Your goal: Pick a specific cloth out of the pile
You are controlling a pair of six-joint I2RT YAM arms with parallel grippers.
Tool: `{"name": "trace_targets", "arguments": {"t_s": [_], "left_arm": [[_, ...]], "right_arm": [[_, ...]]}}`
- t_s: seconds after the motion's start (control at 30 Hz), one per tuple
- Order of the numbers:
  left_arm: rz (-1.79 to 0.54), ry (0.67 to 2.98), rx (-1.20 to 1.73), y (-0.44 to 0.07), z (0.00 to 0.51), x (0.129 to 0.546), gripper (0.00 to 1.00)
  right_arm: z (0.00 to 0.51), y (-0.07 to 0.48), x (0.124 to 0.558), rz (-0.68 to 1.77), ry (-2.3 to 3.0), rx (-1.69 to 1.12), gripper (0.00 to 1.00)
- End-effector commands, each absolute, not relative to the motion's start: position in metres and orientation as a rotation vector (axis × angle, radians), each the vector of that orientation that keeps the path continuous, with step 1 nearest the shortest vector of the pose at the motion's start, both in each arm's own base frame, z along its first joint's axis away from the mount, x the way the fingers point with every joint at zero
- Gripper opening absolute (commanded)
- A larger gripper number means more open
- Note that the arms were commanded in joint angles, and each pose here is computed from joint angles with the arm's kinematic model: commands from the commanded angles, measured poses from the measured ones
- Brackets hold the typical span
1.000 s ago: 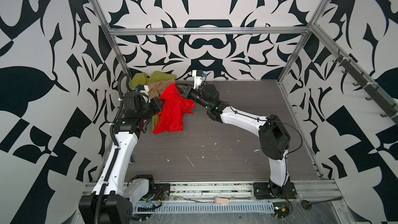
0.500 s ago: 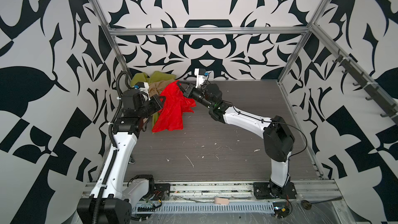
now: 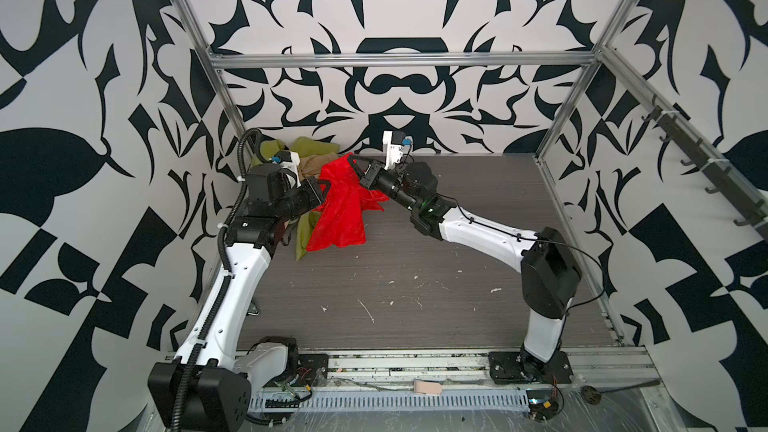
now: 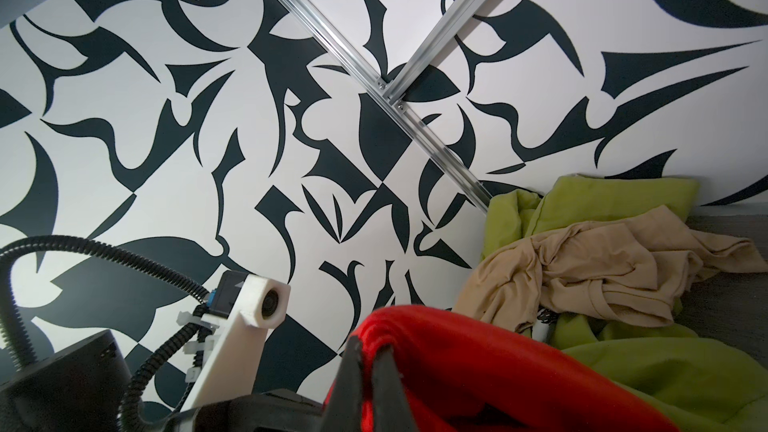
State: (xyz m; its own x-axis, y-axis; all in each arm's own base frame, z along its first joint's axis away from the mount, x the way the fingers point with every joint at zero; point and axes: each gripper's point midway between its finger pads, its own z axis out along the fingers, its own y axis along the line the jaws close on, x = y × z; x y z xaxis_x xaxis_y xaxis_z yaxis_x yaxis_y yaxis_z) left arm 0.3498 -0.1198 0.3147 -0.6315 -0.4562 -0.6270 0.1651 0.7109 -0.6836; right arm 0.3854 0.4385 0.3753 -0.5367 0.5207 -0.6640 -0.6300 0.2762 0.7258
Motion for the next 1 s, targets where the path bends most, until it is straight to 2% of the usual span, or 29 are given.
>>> {"name": "trace_targets", "arguments": {"t_s": [0.0, 0.97], "left_arm": [[-0.937, 1.987, -0.184, -0.124, 0.343, 0.356, 0.01], [-0.969, 1.991, -0.103, -0.163, 0.347, 0.37, 0.01]], "right_arm": [[0.417, 0.42, 0.376, 1.47, 1.434, -0.114, 0.0], [0.411, 0.385, 0.38, 1.401, 1.433, -0.061, 0.0]]}}
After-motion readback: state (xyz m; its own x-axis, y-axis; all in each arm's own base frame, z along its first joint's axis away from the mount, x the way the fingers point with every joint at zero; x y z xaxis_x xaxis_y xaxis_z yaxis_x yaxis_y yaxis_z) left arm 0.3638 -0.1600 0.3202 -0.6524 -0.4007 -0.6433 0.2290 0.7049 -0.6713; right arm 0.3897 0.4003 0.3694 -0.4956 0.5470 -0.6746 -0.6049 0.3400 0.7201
